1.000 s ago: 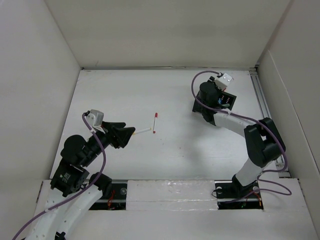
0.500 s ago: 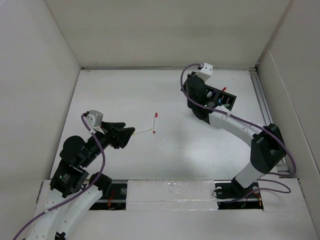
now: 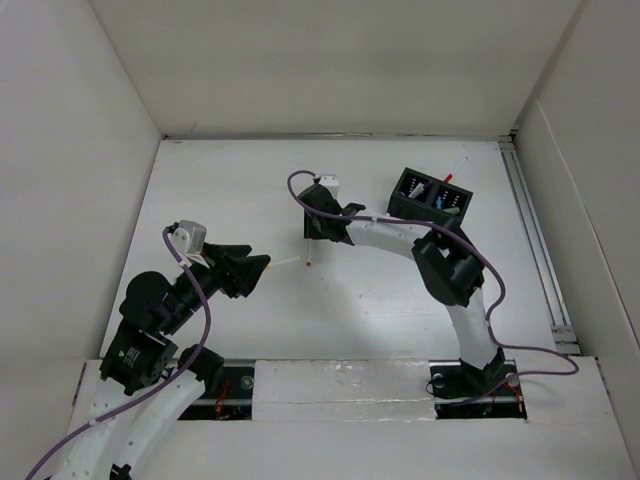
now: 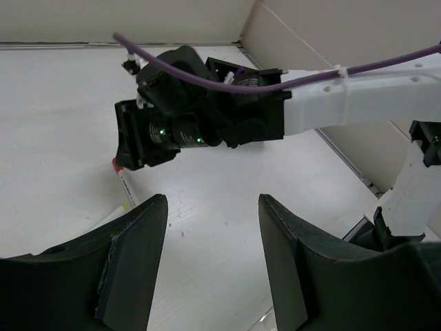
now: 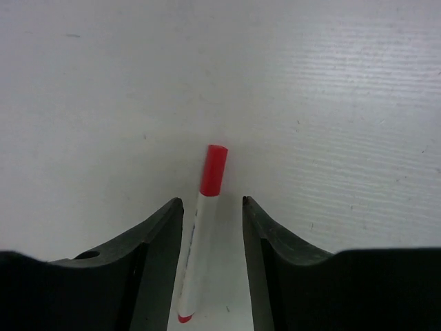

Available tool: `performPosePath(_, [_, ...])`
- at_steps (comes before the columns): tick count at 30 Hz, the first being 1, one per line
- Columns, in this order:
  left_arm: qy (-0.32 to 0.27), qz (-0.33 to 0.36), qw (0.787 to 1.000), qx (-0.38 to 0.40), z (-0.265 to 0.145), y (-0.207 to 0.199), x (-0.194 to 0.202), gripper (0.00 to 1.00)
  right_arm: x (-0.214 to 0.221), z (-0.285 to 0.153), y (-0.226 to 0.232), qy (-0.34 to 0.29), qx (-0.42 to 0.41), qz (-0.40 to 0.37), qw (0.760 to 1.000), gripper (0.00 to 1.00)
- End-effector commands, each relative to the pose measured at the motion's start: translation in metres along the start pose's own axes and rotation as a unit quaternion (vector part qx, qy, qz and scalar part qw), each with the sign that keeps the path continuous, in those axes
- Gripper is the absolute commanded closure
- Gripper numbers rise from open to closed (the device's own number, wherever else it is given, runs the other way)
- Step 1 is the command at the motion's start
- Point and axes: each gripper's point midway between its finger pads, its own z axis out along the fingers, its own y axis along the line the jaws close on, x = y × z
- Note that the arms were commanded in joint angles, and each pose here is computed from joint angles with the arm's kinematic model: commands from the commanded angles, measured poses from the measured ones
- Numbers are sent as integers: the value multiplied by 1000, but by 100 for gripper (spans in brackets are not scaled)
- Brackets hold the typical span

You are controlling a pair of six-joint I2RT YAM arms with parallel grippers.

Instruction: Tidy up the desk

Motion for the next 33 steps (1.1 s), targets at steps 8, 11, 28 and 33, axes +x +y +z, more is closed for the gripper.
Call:
performPosePath(8, [-18, 9, 1000, 13, 0, -5, -8, 48, 8, 28, 10, 22, 3, 34, 999, 56])
performPosePath(11, [-21, 9, 1000, 12, -1, -5, -9, 48, 23, 35, 2, 30, 26, 23, 999, 80])
performPosePath(28, [-25, 11, 999, 19, -2, -7, -10, 48, 78, -36, -77, 72, 57, -1, 996, 85])
performPosePath(33, [-20, 10, 1000, 18, -1, -7, -9, 48, 71, -39, -69, 68, 44, 6, 997, 74])
